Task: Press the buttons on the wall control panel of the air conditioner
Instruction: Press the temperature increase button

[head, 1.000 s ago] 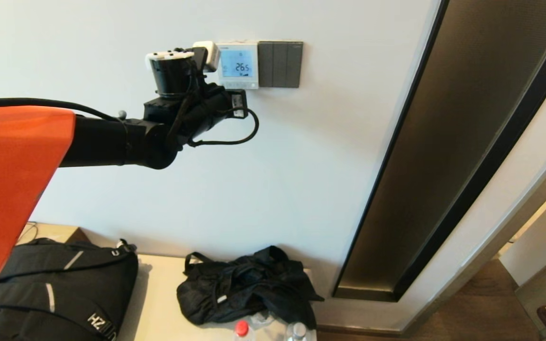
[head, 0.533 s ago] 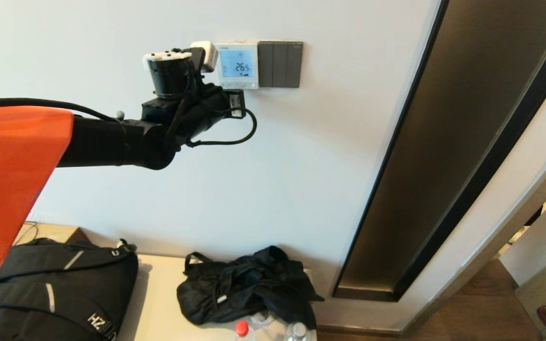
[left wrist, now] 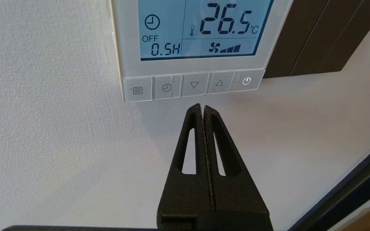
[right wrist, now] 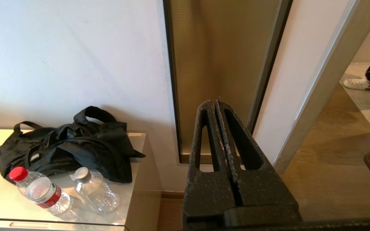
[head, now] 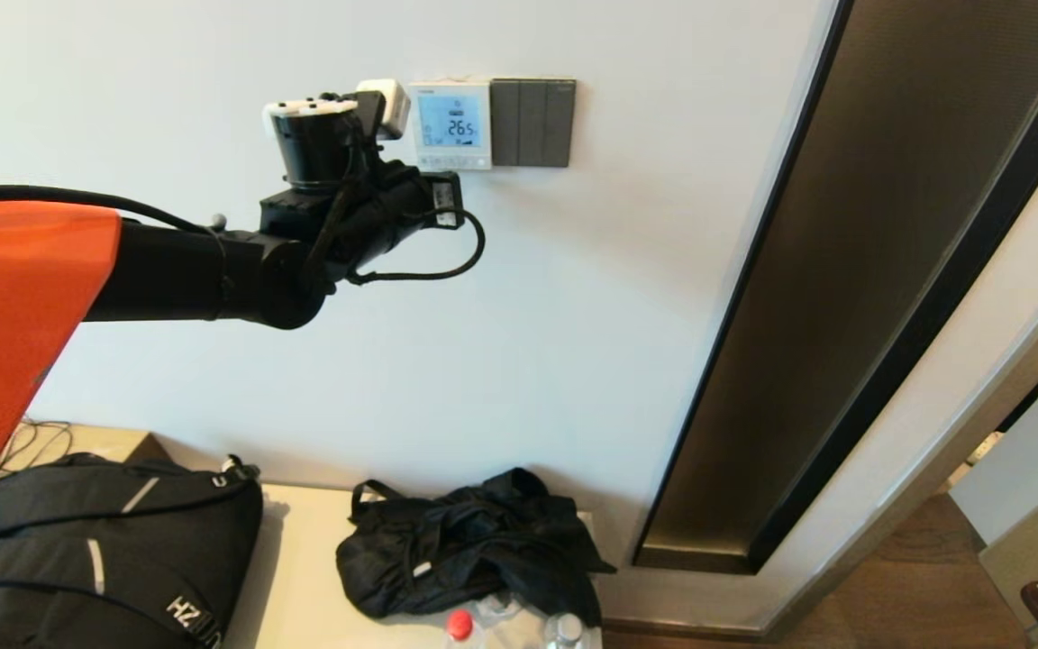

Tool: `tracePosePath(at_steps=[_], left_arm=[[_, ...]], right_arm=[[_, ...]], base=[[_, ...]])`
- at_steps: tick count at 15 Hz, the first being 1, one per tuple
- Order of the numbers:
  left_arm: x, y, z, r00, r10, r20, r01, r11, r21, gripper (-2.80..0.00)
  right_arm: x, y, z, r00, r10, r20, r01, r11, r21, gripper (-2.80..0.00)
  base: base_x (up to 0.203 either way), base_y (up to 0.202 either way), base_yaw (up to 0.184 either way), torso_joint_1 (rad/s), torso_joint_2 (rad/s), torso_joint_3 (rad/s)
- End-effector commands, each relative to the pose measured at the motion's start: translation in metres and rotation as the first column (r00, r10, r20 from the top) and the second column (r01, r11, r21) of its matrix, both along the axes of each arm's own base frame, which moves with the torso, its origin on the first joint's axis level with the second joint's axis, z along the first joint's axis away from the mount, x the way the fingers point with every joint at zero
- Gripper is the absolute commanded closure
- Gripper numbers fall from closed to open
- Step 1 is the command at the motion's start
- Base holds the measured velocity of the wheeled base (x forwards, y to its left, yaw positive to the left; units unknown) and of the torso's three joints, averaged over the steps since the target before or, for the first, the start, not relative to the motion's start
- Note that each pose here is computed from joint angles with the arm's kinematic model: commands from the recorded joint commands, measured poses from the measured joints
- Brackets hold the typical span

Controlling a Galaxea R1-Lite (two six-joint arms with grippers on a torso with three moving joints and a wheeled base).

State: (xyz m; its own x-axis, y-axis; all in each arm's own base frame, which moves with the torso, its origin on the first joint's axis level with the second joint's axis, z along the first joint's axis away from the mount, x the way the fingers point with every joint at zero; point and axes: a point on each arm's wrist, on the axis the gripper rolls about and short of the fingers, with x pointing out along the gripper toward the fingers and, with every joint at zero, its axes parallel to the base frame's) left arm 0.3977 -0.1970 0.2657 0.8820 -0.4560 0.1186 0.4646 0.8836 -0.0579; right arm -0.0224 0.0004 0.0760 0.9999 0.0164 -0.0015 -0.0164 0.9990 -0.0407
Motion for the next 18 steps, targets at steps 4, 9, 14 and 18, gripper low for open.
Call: tracePosePath(at_steps=[4, 9, 14, 18], left_arm=[[0.002, -0.001, 0.001, 1.0, -0.001, 0.004, 0.001, 1.0, -0.003, 0.0], [0.008, -0.004, 0.002, 1.0, 0.0, 0.007, 0.0, 1.0, -0.005, 0.0], [0.01, -0.005, -0.002, 1.0, 0.0, 0.002, 0.0, 1.0, -0.002, 0.0], [0.008, -0.004, 0.001, 1.0, 0.0, 0.006, 0.0, 1.0, -0.004, 0.0]], right_arm=[[0.0, 0.0, 0.0, 1.0, 0.0, 0.0, 0.0, 1.0, -0.001, 0.0], [0.0, 0.0, 0.0, 1.0, 0.0, 0.0, 0.0, 1.0, -0.001, 0.0], [0.0, 0.0, 0.0, 1.0, 0.0, 0.002, 0.0, 1.0, -0.001, 0.0], [0.0, 0.0, 0.0, 1.0, 0.0, 0.0, 0.0, 1.0, 0.001, 0.0]], base=[[0.0, 0.0, 0.0, 0.0, 0.0, 0.0], [0.0, 0.0, 0.0, 0.0, 0.0, 0.0], [0.0, 0.0, 0.0, 0.0, 0.0, 0.0], [0.0, 0.0, 0.0, 0.0, 0.0, 0.0]])
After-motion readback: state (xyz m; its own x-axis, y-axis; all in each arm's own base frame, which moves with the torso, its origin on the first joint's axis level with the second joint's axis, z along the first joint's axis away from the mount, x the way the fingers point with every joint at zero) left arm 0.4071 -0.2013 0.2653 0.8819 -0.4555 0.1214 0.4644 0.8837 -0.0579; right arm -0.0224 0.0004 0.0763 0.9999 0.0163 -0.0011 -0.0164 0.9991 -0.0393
